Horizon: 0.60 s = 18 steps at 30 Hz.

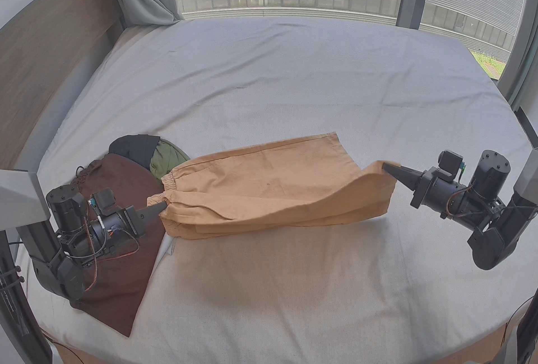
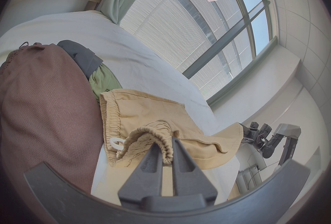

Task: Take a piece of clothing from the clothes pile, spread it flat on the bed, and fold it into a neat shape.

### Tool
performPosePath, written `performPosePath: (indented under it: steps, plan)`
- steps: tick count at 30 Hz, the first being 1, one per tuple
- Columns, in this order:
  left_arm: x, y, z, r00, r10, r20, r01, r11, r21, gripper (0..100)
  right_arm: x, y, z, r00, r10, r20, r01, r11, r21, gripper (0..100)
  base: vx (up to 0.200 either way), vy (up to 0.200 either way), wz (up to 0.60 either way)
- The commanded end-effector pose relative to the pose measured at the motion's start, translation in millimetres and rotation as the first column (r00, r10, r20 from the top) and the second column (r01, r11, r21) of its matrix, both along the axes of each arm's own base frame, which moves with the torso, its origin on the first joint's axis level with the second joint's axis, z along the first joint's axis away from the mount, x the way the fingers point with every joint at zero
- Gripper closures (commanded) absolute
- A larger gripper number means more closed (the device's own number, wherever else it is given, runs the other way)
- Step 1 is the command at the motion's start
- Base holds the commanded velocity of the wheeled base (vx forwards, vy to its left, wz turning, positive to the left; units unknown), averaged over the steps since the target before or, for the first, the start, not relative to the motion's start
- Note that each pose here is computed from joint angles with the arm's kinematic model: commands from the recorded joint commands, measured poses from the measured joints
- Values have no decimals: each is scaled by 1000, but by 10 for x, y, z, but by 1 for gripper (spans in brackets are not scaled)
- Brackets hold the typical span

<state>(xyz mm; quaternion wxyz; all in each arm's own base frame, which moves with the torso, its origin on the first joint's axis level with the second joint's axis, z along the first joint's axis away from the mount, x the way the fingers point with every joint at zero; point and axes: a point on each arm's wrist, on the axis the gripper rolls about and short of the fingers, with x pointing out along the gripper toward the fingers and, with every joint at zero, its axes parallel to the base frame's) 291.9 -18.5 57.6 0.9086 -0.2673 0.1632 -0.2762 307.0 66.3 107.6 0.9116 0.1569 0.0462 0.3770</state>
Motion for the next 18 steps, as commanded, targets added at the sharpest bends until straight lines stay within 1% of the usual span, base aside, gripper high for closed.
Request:
performPosePath:
  steps: [1, 3, 9, 12, 14, 18]
  plan:
    - [64, -38, 33, 1000, 26, 3, -26, 999, -26, 100, 197, 23, 29, 1000, -10, 23, 10, 1000, 27, 100, 0, 0, 0]
    - [96, -57, 39, 999, 50, 0, -50, 998, -40, 100, 299, 19, 1, 999, -16, 32, 15, 999, 29, 100, 0, 0, 0]
    - [169, -89, -18, 998, 62, -8, -62, 997, -41, 100, 547, 8, -59, 999, -30, 33, 29, 999, 30, 100, 0, 0, 0]
    - [191, -89, -35, 998, 69, -9, -70, 997, -39, 100, 634, 15, -45, 999, -32, 43, 30, 999, 32, 100, 0, 0, 0]
    - [232, -91, -44, 996, 94, -4, -94, 995, -38, 100, 754, 27, -30, 997, -31, 65, 29, 999, 42, 100, 0, 0, 0]
    - [277, -95, -60, 994, 106, -1, -106, 994, -40, 100, 843, 52, -26, 998, -28, 52, 25, 999, 48, 100, 0, 0, 0]
